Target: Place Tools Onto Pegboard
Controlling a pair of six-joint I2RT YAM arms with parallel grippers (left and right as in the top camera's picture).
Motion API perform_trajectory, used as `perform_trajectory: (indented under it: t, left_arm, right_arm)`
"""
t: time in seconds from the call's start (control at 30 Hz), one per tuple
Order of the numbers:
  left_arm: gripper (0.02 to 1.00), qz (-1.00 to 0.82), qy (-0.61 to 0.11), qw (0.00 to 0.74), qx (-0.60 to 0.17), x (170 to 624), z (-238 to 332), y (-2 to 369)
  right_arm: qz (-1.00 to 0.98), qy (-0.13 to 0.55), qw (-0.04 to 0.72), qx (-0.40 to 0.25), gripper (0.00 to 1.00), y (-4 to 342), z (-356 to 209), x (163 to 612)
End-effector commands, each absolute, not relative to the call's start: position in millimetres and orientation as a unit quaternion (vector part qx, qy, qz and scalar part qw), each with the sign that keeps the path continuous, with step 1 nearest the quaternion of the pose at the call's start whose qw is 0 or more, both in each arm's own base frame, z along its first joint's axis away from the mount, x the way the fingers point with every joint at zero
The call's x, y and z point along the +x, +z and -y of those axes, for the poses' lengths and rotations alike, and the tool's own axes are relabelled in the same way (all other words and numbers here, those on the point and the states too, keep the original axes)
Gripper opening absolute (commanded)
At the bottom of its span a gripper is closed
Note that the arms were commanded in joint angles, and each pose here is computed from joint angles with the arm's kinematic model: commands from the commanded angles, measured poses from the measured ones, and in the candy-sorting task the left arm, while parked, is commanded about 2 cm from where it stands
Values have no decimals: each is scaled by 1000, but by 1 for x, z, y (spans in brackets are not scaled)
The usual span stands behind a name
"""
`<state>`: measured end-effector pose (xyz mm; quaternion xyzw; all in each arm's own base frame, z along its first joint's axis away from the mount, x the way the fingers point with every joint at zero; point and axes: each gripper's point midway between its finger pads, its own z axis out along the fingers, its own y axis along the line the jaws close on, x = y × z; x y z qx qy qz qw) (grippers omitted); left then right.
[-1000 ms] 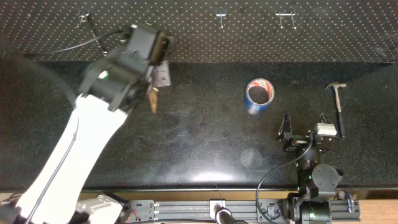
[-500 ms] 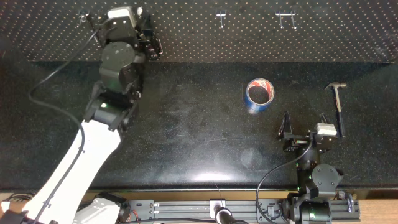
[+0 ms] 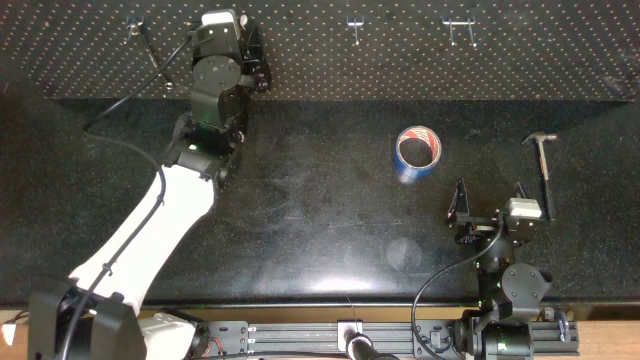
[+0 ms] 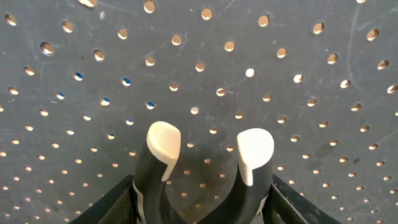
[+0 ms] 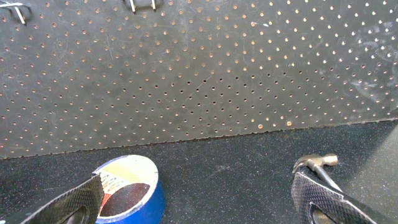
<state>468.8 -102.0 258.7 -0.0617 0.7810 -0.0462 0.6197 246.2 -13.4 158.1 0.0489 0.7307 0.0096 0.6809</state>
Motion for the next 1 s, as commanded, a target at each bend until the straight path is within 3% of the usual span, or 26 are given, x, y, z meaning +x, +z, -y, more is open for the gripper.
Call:
perform_trajectory:
  t: [0.03, 0.67, 0.7, 0.77, 0.8, 0.9, 1.0]
  left_arm:
    - [29, -766, -48, 638, -62, 470, 102, 262]
    - [29, -794, -11, 604, -70, 466, 91, 197]
    - [185, -794, -12, 604, -70, 466, 91, 197]
    - [656, -792, -12, 606, -70, 466, 91, 198]
    - [809, -790, -14, 609, -71, 467, 92, 200]
    - [939, -785, -16, 615, -73, 468, 92, 204]
    - [996, -779, -20, 622, -74, 463, 91, 218]
  right_arm:
    - [-731, 15, 681, 51, 991, 157, 12, 246]
    - [-731, 15, 681, 51, 991, 157, 12, 246]
    - [-731, 15, 681, 51, 991, 157, 12, 246]
    - [-731, 15, 681, 51, 991, 157, 12, 246]
    - [-731, 15, 681, 51, 991, 157, 12, 246]
    - [-731, 15, 681, 51, 991, 157, 12, 246]
    - [-731, 15, 681, 51, 991, 157, 12, 246]
